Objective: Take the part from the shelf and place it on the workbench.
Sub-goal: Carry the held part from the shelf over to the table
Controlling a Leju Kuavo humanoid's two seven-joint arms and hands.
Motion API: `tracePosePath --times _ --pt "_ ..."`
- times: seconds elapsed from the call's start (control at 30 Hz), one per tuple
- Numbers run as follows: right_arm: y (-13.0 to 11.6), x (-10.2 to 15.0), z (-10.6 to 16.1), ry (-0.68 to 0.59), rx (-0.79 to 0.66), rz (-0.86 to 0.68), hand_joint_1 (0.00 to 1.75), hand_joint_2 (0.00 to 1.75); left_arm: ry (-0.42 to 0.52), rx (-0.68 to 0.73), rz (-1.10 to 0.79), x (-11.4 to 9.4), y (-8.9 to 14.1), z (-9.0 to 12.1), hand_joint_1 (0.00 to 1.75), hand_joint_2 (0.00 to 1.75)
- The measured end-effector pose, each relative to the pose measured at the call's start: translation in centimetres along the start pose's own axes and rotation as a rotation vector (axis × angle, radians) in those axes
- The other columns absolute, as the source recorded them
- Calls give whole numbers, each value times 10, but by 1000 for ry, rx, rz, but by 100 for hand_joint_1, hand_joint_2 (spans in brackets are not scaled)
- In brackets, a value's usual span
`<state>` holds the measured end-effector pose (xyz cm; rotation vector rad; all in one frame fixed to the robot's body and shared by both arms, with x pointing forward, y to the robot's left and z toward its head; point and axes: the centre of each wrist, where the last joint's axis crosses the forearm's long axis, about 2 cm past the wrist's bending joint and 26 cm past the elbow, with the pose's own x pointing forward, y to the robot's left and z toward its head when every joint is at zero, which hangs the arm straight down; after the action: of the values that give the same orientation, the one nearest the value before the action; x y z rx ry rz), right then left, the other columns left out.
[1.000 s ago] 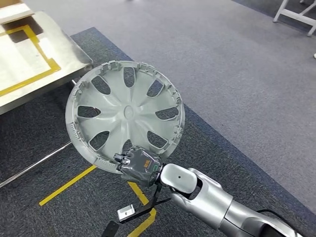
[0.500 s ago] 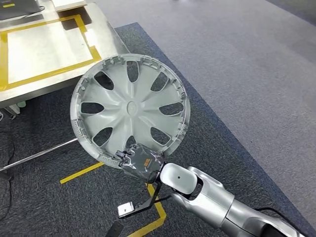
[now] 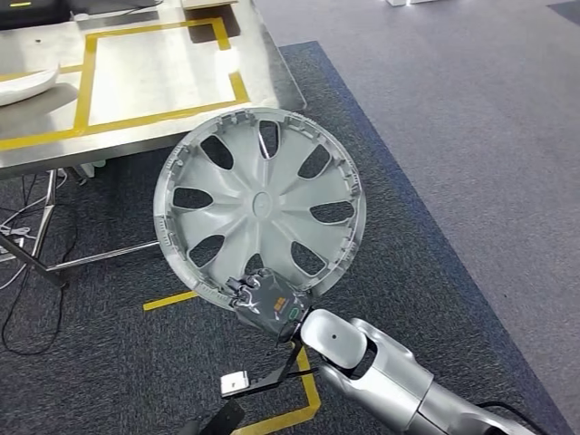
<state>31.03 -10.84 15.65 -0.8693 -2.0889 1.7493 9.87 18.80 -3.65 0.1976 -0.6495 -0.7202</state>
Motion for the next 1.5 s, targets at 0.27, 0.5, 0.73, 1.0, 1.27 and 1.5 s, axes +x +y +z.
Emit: tracePosePath --times 0.27,0.5,0.73,1.0,1.27,1.5 --pt "-8 -3 -17 -39 -16 3 175 175 -120 12 18 9 38 -4 0 175" --pt "-14 -2 -29 -37 -29 17 175 175 -142 33 42 8 41 -6 0 175" --pt "-13 -2 -28 -20 -37 24 175 175 -75 71 182 2 -30 4 0 175" --pt "-15 -4 -29 -43 -75 2 175 175 27 89 253 -22 -37 -27 0 175" --pt "-17 -9 -28 -95 -103 -49 175 175 187 64 232 -43 -27 -34 0 175" --pt "-20 -16 -28 -125 -116 -71 175 175 283 106 242 -72 -14 -31 0 175"
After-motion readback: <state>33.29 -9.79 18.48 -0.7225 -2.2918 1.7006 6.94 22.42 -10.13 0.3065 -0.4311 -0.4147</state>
